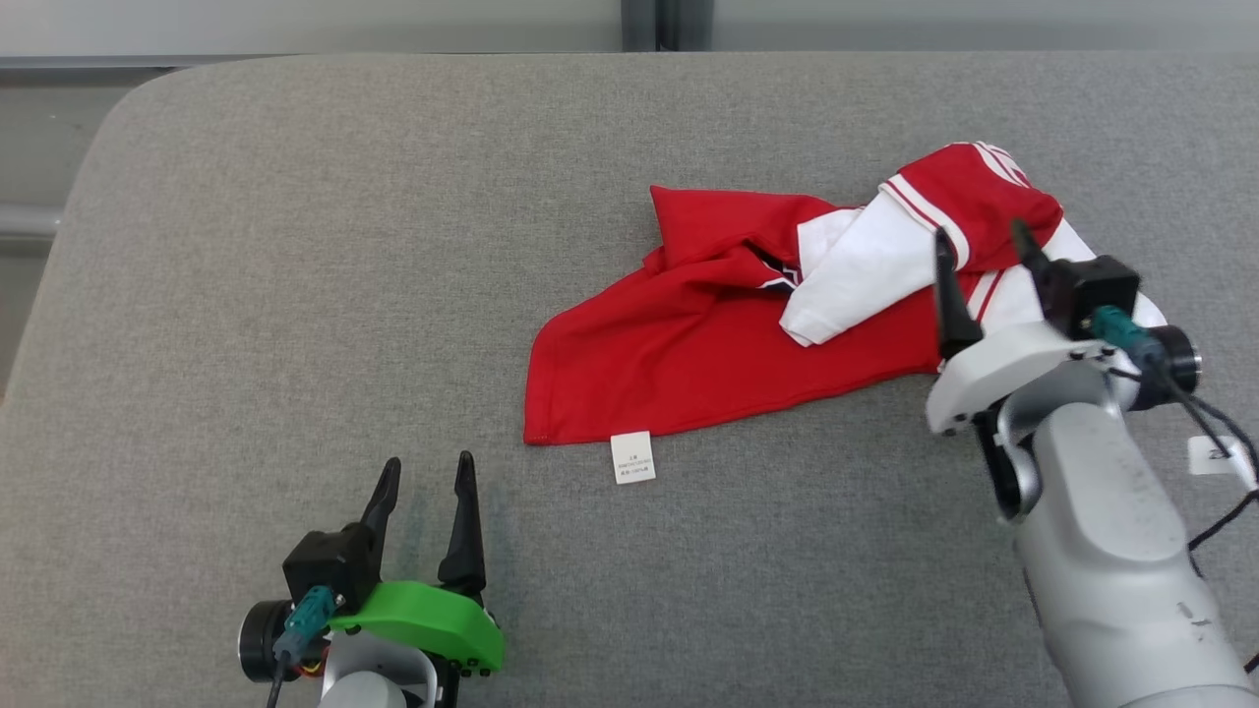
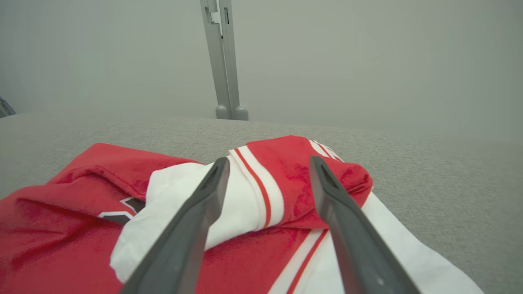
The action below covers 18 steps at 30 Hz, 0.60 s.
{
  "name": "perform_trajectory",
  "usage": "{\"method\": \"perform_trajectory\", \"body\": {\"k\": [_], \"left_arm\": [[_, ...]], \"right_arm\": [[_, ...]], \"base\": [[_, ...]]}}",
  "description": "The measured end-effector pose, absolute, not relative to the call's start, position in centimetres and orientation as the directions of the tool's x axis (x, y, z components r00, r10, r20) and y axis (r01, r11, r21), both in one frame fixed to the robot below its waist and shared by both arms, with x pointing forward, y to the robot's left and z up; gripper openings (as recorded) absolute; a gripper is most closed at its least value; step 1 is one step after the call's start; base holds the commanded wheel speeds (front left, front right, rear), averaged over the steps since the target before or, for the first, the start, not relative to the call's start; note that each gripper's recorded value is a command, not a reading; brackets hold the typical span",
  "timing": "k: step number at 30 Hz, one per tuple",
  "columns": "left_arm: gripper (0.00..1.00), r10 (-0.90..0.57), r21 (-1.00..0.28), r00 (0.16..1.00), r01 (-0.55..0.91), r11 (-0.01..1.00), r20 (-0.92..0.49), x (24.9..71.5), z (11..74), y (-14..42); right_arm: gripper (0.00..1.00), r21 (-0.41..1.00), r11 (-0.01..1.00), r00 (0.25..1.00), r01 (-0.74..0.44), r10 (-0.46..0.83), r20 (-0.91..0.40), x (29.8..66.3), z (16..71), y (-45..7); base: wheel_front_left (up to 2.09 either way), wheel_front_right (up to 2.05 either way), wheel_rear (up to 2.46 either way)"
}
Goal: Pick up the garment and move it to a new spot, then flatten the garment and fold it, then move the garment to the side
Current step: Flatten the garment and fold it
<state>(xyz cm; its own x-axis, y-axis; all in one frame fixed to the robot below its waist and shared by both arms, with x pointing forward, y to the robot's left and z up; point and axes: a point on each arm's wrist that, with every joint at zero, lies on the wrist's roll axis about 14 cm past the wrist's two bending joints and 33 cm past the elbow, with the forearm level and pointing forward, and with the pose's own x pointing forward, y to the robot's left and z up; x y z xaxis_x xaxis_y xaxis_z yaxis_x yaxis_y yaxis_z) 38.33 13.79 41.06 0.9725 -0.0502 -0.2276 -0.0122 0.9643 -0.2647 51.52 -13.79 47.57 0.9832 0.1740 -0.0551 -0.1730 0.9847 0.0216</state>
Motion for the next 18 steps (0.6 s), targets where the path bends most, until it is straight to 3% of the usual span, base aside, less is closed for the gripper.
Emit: {"method": "perform_trajectory", "body": {"k": [3, 5, 9, 18], "left_arm": [[1.0, -0.058, -0.266, 0.972, -0.005, 0.964, -0.228, 38.3, 41.1, 13.6], [1.0, -0.057, -0.269, 0.972, -0.007, 0.963, -0.23, 38.2, 41.0, 13.6], [1.0, -0.046, -0.27, 0.97, -0.021, 0.963, -0.238, 38.0, 40.8, 13.9], [1.0, -0.011, -0.267, 0.965, -0.061, 0.962, -0.261, 37.6, 40.1, 15.0]], "right_arm": [[1.0, -0.001, 0.939, 0.935, -0.343, 0.341, -0.1, 49.3, 45.9, -8.4], [1.0, -0.015, 0.918, 0.911, -0.396, 0.392, -0.128, 48.5, 45.0, -6.9], [1.0, -0.029, 0.904, 0.886, -0.427, 0.412, -0.212, 47.8, 42.4, -6.6], [1.0, -0.074, 0.877, 0.857, -0.475, 0.442, -0.265, 48.9, 41.0, -5.1]], "base": [[0.0, 0.0, 0.0], [0.0, 0.0, 0.0], [0.0, 0.0, 0.0], [0.0, 0.0, 0.0]]}}
